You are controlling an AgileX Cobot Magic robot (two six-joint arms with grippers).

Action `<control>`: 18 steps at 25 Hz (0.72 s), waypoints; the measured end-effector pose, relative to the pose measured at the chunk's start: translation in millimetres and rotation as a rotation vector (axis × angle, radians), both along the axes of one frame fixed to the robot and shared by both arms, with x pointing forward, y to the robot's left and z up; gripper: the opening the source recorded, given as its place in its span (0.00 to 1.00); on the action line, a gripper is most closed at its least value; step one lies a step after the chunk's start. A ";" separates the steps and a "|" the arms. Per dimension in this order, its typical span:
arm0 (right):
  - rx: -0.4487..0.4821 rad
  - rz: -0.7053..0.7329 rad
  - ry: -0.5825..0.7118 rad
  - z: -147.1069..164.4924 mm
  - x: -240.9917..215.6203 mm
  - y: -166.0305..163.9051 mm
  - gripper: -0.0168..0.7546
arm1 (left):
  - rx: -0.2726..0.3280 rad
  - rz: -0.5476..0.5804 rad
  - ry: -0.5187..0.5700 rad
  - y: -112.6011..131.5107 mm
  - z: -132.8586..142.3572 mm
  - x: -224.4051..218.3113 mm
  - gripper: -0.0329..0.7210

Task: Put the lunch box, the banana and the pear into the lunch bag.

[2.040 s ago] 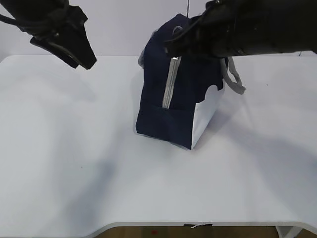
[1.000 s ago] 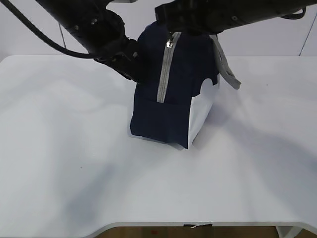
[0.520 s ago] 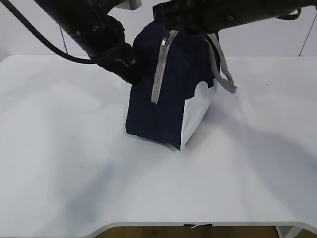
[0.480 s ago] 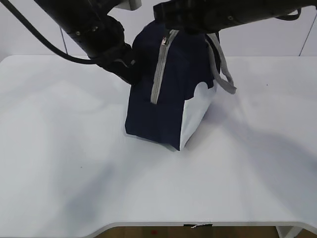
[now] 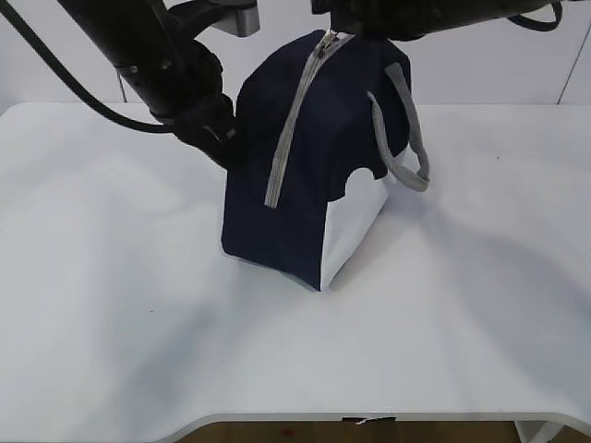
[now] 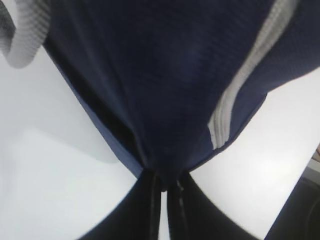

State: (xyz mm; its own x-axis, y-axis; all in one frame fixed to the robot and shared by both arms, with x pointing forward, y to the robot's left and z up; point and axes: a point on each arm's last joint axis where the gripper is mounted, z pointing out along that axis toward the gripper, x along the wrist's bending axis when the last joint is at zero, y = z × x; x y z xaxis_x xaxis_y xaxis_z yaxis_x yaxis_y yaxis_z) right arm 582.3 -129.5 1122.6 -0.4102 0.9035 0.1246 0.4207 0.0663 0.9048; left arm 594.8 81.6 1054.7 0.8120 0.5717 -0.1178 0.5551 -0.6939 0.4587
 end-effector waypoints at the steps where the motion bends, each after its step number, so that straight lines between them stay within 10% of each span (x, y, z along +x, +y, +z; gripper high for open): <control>1: 0.003 -0.010 -0.001 -0.2 5.6 -1.6 0.03 | 0.007 -0.003 0.004 0.5 -0.3 -0.4 0.04; 18: -0.028 -0.153 0.093 -32.4 98.4 -35.2 0.03 | 0.117 -0.048 0.036 14.8 11.1 -13.0 0.04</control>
